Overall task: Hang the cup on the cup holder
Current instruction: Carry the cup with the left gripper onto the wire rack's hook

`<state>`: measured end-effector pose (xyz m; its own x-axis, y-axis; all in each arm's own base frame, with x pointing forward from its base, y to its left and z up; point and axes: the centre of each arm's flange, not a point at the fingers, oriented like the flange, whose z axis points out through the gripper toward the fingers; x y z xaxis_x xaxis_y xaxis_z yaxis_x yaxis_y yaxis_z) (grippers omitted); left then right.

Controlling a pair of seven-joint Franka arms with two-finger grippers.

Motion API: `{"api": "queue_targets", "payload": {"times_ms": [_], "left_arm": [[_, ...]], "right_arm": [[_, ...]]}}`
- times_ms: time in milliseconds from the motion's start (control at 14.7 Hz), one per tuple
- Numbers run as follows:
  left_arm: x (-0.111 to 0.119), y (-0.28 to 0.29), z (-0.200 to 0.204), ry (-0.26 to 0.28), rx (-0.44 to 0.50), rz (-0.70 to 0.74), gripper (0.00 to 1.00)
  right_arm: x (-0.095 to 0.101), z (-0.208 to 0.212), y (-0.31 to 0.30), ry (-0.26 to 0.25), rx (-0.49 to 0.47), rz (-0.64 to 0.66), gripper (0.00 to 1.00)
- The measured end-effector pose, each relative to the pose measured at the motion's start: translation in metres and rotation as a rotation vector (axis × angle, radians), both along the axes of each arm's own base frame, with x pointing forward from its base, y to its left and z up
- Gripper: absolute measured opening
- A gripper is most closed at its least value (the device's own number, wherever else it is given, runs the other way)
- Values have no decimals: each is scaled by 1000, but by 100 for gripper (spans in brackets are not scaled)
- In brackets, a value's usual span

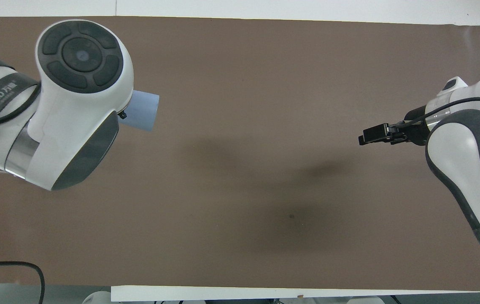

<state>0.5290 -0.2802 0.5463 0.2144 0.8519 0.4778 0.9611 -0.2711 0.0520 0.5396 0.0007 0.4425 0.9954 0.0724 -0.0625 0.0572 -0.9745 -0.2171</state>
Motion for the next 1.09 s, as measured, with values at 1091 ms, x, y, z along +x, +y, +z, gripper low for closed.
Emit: {"api": "queue_targets", "payload": {"times_ms": [1091], "left_arm": [[89,151,-131,-161,920,-72,69]], "right_arm": [[-25,220,-62,16,-269,6,100]]}}
